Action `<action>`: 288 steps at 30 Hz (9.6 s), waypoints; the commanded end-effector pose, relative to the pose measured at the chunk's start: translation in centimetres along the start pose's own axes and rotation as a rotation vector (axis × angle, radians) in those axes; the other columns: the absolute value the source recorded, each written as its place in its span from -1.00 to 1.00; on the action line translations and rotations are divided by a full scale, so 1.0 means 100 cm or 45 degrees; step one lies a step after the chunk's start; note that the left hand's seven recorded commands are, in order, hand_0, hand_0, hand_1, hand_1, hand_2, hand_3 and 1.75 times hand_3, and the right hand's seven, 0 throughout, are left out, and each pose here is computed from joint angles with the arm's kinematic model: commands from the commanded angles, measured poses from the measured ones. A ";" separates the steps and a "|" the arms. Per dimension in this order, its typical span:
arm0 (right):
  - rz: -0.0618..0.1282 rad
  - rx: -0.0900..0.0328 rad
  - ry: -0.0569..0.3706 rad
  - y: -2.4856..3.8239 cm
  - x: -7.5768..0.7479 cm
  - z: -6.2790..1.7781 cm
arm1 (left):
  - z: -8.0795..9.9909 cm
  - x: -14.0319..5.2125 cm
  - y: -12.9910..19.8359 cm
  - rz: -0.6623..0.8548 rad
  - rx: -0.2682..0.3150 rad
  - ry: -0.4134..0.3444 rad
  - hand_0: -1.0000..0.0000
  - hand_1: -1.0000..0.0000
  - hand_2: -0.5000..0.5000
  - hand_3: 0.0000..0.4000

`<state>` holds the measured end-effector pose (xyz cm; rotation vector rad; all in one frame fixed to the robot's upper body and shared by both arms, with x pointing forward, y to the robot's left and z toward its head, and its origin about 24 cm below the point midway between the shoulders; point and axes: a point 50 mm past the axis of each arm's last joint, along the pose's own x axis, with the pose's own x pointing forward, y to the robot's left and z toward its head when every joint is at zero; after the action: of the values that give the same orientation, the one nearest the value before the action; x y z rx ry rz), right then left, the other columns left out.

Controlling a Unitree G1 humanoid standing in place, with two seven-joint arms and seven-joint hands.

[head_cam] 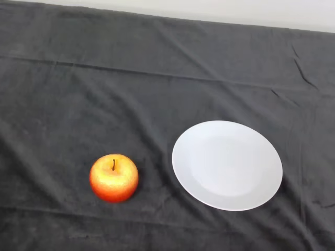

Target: Move the apple to the plate

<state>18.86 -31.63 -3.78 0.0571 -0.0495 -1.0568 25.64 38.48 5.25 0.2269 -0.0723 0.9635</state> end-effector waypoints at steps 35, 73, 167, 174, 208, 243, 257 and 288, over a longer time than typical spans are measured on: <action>-0.018 -0.092 0.303 -0.0217 -0.0584 -0.0455 | 0.073 -0.094 -0.087 -0.595 -0.032 -0.624 1.00 1.00 0.00 -1.00; -0.018 -0.093 0.303 -0.0217 -0.0582 -0.0456 | 0.043 -0.165 -0.118 -1.269 0.289 -0.634 1.00 1.00 0.00 -1.00; -0.018 -0.092 0.303 -0.0217 -0.0584 -0.0454 | 0.110 -0.235 -0.252 -1.566 0.199 -1.002 -1.00 -1.00 0.00 1.00; -0.018 -0.092 0.303 -0.0217 -0.0585 -0.0454 | 0.104 -0.248 -0.255 -1.672 0.209 -1.004 -1.00 -1.00 0.00 1.00; -0.018 -0.092 0.303 -0.0217 -0.0586 -0.0453 | 0.115 -0.203 -0.247 -1.574 0.116 -0.921 1.00 1.00 0.00 -1.00; -0.018 -0.092 0.303 -0.0217 -0.0585 -0.0454 | 0.106 -0.046 -0.092 -0.570 -0.183 -0.732 1.00 1.00 0.00 -1.00; -0.018 -0.092 0.303 -0.0217 -0.0585 -0.0454 | 0.112 -0.009 -0.008 -0.189 -0.215 -0.704 1.00 1.00 0.00 -1.00; -0.018 -0.092 0.303 -0.0217 -0.0585 -0.0454 | 0.111 -0.002 0.013 0.113 -0.193 -0.725 1.00 1.00 0.00 -1.00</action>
<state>18.90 -31.70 -3.70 0.0558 -0.0528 -1.0576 24.66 36.59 14.85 0.3633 -0.6286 0.9382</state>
